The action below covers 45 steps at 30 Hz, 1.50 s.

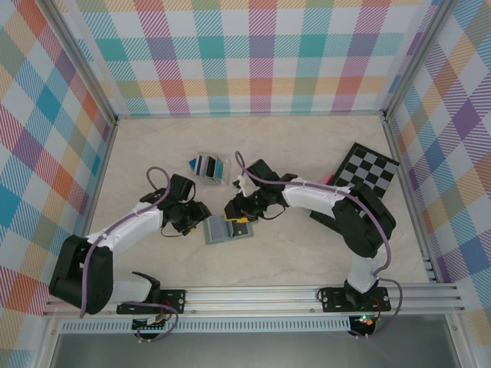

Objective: Take the credit cards out of the card holder

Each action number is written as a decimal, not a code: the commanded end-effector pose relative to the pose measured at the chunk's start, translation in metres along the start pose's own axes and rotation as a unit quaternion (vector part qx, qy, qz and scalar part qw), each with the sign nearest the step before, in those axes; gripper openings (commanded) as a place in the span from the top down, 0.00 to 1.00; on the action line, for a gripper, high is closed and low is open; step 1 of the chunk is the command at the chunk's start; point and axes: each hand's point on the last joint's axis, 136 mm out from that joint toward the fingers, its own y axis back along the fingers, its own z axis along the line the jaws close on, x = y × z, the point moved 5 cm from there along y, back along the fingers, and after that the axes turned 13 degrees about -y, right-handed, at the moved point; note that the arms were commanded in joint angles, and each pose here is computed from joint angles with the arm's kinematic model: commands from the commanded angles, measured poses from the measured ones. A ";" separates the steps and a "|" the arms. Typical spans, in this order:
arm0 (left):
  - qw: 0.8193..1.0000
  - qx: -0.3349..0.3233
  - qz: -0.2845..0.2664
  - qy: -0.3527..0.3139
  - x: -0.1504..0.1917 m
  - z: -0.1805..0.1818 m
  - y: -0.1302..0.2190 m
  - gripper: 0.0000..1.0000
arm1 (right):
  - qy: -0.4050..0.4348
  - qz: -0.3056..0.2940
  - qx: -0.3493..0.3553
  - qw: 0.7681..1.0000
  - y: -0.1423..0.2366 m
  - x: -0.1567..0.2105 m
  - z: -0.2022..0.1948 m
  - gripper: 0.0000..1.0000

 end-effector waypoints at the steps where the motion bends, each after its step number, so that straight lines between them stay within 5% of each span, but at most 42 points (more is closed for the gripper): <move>1: 0.999 -0.041 -0.018 0.030 0.000 0.020 0.017 0.40 | 0.008 0.030 -0.026 0.999 -0.020 -0.003 0.015 0.58; 11: 0.999 -0.011 -0.038 0.035 0.000 0.017 0.037 0.35 | -0.030 0.051 -0.019 0.998 -0.050 -0.012 0.011 0.53; 22: 0.997 0.069 -0.015 -0.011 -0.002 -0.015 0.040 0.39 | 0.006 -0.021 0.017 1.000 -0.011 -0.009 0.020 0.38; 33: 0.988 0.137 0.033 -0.058 0.014 -0.075 0.002 0.64 | -0.030 -0.071 0.138 0.987 0.018 -0.014 -0.042 0.59; 40: 0.999 0.030 0.027 -0.036 0.017 -0.042 -0.018 0.76 | -0.011 -0.007 0.088 0.996 -0.002 -0.014 -0.035 0.66; 45: 0.999 0.014 0.038 -0.030 0.026 -0.029 -0.031 0.80 | -0.017 0.017 0.088 0.996 -0.013 -0.019 -0.039 0.69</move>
